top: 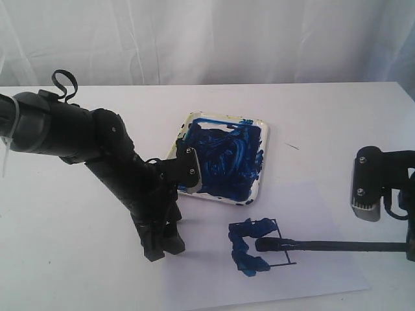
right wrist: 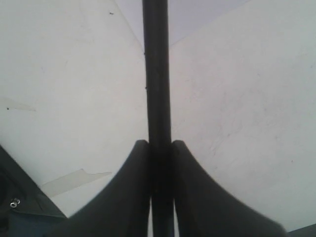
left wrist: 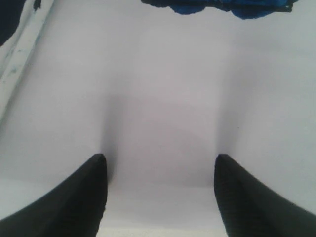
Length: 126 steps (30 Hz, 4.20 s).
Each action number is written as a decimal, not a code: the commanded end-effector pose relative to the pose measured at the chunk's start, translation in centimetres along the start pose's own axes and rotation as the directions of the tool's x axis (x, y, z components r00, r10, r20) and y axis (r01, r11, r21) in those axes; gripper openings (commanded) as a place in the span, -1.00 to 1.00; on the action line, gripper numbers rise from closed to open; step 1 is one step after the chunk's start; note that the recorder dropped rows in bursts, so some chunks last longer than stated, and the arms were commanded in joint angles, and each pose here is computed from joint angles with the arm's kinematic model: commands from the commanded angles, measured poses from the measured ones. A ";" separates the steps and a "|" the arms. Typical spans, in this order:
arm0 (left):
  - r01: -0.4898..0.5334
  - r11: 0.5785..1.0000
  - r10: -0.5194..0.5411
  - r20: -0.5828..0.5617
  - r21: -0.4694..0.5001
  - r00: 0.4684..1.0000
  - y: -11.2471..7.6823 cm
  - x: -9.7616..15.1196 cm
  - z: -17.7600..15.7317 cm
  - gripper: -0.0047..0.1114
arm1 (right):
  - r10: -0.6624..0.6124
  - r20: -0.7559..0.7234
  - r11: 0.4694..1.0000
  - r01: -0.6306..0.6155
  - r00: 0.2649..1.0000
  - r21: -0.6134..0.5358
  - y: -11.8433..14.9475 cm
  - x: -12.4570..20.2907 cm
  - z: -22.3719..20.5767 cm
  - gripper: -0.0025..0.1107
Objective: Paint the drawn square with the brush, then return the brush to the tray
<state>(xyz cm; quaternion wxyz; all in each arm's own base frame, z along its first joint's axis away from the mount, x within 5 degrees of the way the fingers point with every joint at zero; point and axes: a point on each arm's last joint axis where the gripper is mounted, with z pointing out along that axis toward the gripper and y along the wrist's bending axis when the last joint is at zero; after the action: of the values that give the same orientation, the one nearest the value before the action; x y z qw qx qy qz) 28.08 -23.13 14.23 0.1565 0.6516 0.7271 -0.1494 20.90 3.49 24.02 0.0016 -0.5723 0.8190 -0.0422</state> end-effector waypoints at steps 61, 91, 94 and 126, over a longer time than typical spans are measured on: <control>-0.004 0.997 0.010 -0.078 0.082 0.997 -0.8 1.3 1.4 0.22 | -0.033 -0.161 0.999 0.030 0.986 -0.025 0.7 1.7 0.9 -0.96; -0.003 0.996 0.011 -0.080 0.090 0.997 -0.8 1.3 1.4 0.22 | 0.122 0.017 0.987 -0.123 0.992 0.102 -0.4 0.1 1.0 -0.96; -0.003 0.996 0.011 -0.080 0.090 0.997 -0.8 1.3 1.4 0.22 | 0.127 0.013 0.989 -0.127 0.992 0.082 -0.6 -0.2 1.6 -0.96; -0.003 0.996 0.011 -0.080 0.090 0.997 -0.8 1.3 1.4 0.22 | 0.048 0.008 0.997 -0.047 0.999 -0.056 0.0 -0.7 2.5 -0.96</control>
<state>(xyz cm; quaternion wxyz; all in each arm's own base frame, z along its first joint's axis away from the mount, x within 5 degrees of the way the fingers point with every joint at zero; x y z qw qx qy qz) 28.05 -23.12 14.22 0.1552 0.6525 0.7264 -0.1502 21.36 4.00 21.49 -0.0045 -0.5445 0.8385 -0.0203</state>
